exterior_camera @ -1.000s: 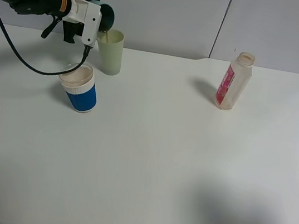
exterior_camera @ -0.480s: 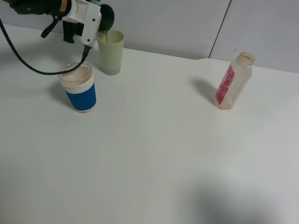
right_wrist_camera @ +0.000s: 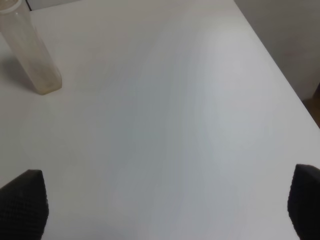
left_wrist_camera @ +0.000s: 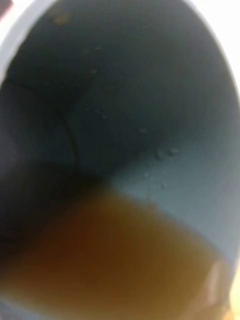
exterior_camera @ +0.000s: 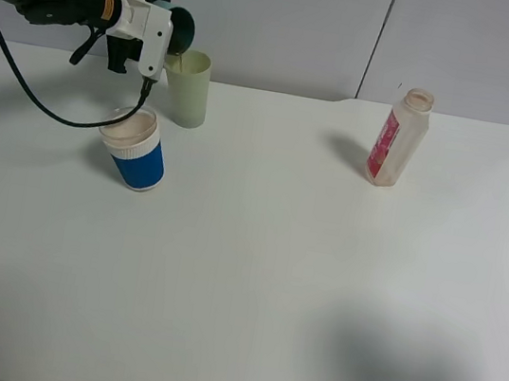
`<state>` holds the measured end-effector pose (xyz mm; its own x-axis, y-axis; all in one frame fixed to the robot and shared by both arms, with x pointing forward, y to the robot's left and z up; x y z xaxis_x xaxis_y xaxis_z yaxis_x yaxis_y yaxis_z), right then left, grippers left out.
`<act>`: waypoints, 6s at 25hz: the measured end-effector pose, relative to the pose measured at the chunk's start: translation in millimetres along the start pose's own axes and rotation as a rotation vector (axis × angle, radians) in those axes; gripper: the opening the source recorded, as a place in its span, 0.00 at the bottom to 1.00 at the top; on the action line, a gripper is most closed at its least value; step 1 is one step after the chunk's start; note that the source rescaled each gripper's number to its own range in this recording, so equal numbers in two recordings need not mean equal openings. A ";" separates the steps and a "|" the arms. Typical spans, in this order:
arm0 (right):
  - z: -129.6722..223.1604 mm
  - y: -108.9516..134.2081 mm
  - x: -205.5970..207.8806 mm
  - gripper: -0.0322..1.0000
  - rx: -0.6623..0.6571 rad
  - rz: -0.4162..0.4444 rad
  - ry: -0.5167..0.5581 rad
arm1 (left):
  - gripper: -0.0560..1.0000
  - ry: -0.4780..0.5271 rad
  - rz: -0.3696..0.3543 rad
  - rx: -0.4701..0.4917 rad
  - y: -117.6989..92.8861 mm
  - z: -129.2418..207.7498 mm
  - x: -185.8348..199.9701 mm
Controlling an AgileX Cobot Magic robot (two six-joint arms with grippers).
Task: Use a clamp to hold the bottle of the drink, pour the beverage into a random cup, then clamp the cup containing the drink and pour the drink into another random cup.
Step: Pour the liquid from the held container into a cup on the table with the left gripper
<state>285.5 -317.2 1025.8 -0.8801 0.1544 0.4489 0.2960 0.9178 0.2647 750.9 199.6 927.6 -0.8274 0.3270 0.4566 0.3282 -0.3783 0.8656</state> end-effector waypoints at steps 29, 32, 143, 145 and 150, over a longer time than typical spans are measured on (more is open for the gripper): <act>0.0 0.0 0.0 0.97 0.000 0.000 0.000 | 0.07 -0.001 -0.003 -0.026 0.7 -0.1 0.3; 0.0 0.0 0.0 0.97 0.000 0.000 0.000 | 0.07 0.001 -0.008 -0.030 3.0 0.4 1.7; 0.0 0.0 0.0 0.97 0.000 0.000 0.000 | 0.07 0.000 -0.074 -0.411 29.2 -4.9 4.4; 0.0 0.0 0.0 0.97 0.000 0.000 0.000 | 0.07 -0.001 -0.077 -0.411 29.5 -5.2 4.5; 0.0 0.0 0.0 0.97 0.000 0.000 0.000 | 0.07 -0.001 -0.077 -0.412 29.5 -5.2 4.5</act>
<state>285.5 -317.2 1025.8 -0.8801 0.1544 0.4489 0.2960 0.9178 0.2647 754.6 185.4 954.1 -0.8418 0.3686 0.3943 0.0557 -0.6672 0.7428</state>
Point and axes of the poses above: a point on each arm's last joint axis where the gripper is mounted, x pointing back along that axis away from the gripper, y along the wrist's bending axis when the last joint is at zero, z = x × y, the point moved 6 cm from there along -x, pointing out along that axis toward the gripper, and after that the axes turned 14 degrees about -x, right-handed, at the moved point
